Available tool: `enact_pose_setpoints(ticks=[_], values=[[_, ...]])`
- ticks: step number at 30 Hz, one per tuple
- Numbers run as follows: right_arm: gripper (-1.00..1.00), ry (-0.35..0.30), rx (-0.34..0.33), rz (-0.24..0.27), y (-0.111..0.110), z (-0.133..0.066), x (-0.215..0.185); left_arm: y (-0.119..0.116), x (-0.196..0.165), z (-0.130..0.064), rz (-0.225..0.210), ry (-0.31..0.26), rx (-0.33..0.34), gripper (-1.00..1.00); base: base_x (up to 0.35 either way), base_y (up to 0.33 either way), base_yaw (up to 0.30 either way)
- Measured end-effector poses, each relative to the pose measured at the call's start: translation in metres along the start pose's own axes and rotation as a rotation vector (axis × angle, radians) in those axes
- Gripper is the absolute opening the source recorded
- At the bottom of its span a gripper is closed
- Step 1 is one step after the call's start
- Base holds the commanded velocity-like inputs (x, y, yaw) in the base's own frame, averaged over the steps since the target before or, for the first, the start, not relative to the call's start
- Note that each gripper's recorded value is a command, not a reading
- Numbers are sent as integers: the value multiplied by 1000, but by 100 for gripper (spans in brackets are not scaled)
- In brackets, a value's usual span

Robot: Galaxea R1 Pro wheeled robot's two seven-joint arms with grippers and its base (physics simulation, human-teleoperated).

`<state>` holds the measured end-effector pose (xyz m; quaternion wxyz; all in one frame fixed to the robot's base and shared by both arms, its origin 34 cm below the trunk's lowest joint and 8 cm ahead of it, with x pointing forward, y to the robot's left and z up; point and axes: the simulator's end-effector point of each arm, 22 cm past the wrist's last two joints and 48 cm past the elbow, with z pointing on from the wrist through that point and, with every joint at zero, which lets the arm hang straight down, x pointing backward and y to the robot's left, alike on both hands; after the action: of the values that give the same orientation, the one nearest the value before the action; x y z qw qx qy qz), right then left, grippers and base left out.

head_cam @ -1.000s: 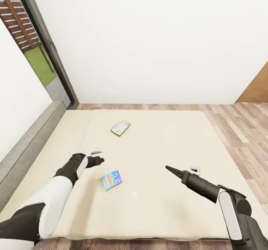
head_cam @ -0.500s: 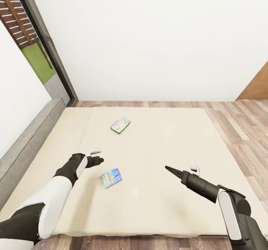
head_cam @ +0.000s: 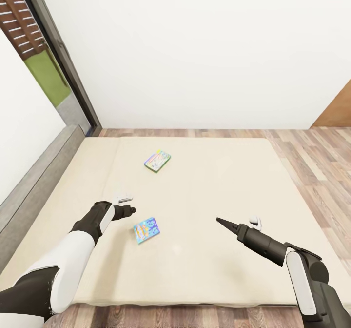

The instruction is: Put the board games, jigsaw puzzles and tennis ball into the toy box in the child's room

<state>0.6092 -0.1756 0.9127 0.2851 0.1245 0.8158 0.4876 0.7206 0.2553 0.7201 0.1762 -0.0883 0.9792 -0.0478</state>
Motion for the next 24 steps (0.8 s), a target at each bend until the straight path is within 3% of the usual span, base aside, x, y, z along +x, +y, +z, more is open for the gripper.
enact_pose_setpoints(ticks=[24], values=[[100, 18, 17, 29, -16, 5, 10, 5, 19, 18, -3, 38, -8, 100, 0, 0, 0]])
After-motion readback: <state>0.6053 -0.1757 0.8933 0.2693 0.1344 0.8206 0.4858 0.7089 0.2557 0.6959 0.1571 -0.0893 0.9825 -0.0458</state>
